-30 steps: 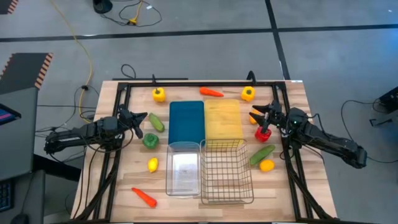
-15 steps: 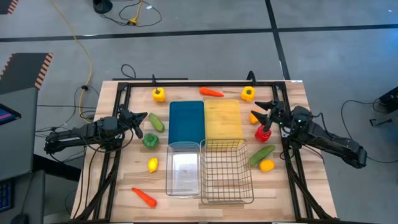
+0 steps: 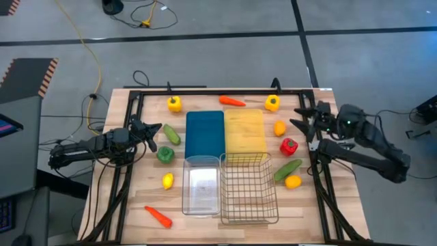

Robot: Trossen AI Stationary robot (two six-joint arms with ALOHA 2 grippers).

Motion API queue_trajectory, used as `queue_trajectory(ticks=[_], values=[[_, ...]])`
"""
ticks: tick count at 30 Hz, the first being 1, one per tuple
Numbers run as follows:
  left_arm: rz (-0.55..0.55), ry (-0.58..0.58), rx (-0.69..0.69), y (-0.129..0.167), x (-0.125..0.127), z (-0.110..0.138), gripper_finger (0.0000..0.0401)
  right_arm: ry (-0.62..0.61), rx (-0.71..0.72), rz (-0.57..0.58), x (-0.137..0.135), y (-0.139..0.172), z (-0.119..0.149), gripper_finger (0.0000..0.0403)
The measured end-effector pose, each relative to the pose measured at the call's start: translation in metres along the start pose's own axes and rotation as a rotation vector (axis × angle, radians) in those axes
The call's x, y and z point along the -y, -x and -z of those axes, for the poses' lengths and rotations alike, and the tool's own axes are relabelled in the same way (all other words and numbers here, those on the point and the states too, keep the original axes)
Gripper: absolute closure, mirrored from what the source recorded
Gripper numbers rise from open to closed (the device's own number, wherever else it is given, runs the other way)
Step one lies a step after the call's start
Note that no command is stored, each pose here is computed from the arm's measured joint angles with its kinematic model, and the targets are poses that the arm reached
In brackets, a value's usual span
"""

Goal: Sort produce into baskets
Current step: Put the red bell pepper into the yellow basket

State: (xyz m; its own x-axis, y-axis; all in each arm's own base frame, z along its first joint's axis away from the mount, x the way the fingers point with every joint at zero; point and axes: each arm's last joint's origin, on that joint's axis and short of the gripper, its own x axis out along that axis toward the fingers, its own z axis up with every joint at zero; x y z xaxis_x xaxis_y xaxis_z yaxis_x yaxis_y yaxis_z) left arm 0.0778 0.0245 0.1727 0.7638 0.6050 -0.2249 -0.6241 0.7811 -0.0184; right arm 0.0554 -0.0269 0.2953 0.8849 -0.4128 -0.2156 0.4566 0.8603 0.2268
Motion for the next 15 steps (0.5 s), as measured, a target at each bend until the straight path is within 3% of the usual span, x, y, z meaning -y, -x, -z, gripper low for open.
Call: queue_trajectory(ticks=[7,15], values=[[0.0,0.0,0.0,0.0,0.0,0.0,0.0401,-0.01,-0.306,0.07,-0.001,-0.01,-0.007,0.0088],[0.0,0.0,0.0,0.0,0.0,0.0,0.0401,-0.02,-0.605,0.14,0.001,-0.044,-0.003,0.0088]])
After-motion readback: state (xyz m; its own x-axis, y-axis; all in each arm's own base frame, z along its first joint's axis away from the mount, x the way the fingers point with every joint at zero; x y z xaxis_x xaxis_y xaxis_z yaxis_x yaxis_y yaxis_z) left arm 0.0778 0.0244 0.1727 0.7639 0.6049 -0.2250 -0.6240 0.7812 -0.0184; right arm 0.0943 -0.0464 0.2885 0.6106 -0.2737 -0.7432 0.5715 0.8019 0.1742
